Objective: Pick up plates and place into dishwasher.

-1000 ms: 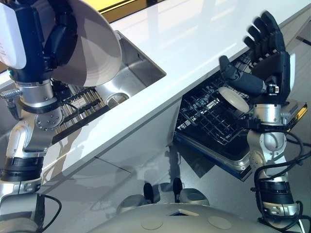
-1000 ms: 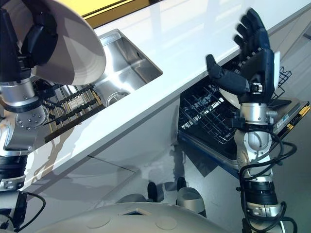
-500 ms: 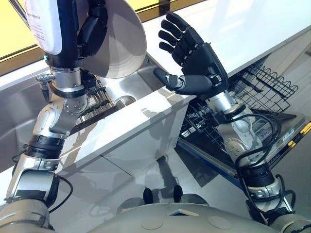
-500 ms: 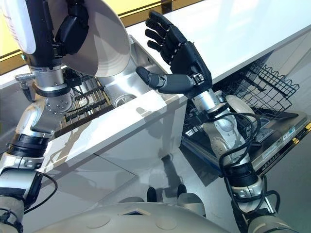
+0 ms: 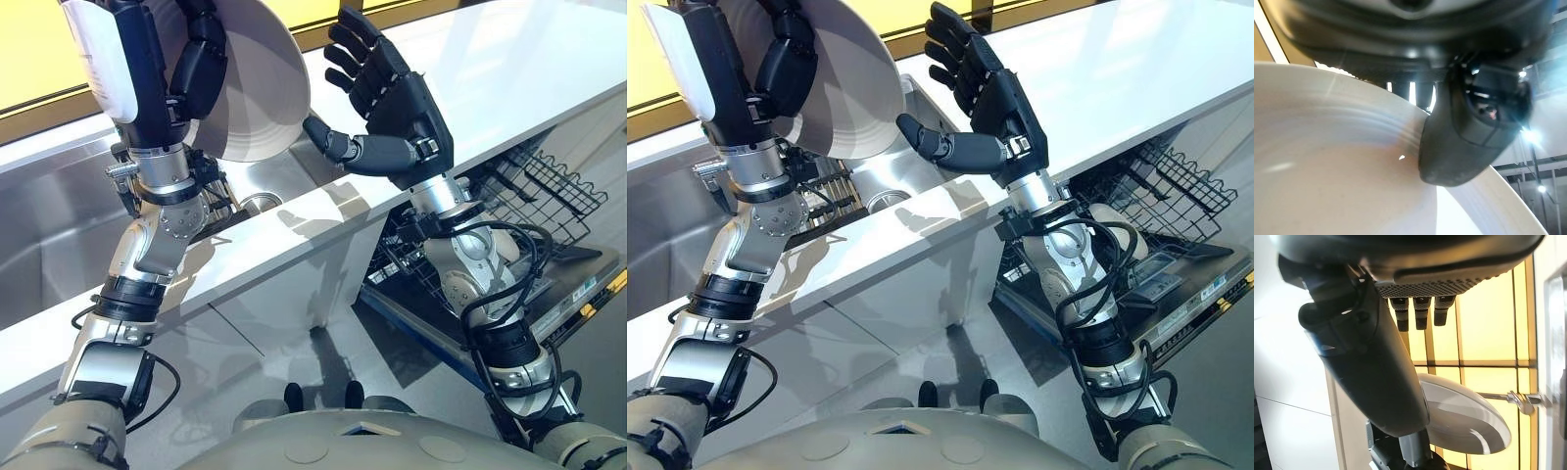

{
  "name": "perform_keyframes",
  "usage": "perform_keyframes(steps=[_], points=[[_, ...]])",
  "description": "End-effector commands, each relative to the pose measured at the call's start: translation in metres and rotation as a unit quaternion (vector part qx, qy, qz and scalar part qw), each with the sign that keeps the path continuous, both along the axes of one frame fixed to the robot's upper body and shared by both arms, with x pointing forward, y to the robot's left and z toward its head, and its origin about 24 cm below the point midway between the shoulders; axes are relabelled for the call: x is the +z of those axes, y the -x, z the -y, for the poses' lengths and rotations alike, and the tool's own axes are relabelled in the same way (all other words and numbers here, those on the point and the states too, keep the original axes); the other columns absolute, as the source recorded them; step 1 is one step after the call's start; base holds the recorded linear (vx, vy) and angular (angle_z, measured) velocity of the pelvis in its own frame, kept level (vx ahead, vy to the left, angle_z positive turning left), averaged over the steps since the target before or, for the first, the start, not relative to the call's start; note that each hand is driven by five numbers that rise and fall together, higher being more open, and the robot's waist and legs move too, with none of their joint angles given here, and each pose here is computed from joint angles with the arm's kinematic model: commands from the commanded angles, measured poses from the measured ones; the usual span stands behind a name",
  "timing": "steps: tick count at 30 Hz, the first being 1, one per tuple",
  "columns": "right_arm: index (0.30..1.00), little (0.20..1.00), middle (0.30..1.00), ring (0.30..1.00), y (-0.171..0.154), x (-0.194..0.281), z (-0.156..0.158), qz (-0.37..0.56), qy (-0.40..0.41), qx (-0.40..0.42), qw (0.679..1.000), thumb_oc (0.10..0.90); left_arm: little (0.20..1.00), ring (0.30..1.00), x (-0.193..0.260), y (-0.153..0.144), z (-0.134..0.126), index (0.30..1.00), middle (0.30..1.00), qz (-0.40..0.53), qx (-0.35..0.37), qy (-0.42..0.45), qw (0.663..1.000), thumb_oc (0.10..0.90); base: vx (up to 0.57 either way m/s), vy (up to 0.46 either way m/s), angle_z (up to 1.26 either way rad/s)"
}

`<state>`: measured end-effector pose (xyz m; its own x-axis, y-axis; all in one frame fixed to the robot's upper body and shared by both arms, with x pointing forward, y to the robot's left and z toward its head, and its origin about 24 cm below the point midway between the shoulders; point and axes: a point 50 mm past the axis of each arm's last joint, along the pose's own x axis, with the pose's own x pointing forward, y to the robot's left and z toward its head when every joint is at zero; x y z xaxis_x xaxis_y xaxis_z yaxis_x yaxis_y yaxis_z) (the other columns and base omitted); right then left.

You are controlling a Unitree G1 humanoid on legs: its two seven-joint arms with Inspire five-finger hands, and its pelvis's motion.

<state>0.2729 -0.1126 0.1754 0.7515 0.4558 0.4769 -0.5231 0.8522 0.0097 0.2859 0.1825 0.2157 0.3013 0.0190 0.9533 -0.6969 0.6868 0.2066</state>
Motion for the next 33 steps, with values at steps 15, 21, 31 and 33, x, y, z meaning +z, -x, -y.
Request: perform_keyframes(steps=[15, 21, 31, 33], points=[[0.9, 0.9, 0.9, 0.9, -0.012, 0.008, -0.043, -0.033, -0.08, 0.054, 0.995, 0.8, 0.2, 0.3, 0.004, -0.006, 0.023, 0.3, 0.3, 0.014, -0.059, -0.035, 0.998, 0.1, 0.01, -0.045, 0.11], [0.9, 0.9, 0.9, 0.9, -0.015, 0.0, -0.04, -0.053, -0.101, 0.026, 0.993, 0.8, 0.2, 0.3, -0.011, -0.003, 0.041, 0.3, 0.3, -0.01, -0.099, -0.051, 0.994, 0.1, 0.01, -0.055, 0.01], [0.9, 0.9, 0.9, 0.9, -0.015, -0.006, -0.024, -0.049, -0.131, -0.027, 0.99, 0.8, 0.2, 0.3, -0.033, 0.003, 0.044, 0.3, 0.3, -0.05, -0.116, -0.036, 0.991, 0.1, 0.02, -0.04, 0.02], [0.552, 0.494, 0.552, 0.552, -0.014, -0.007, -0.02, -0.042, -0.124, -0.043, 0.99, 0.394, 0.2, 0.3, -0.037, 0.004, 0.041, 0.3, 0.3, -0.058, -0.115, -0.03, 0.991, 0.1, 0.0, 0.0, 0.0]])
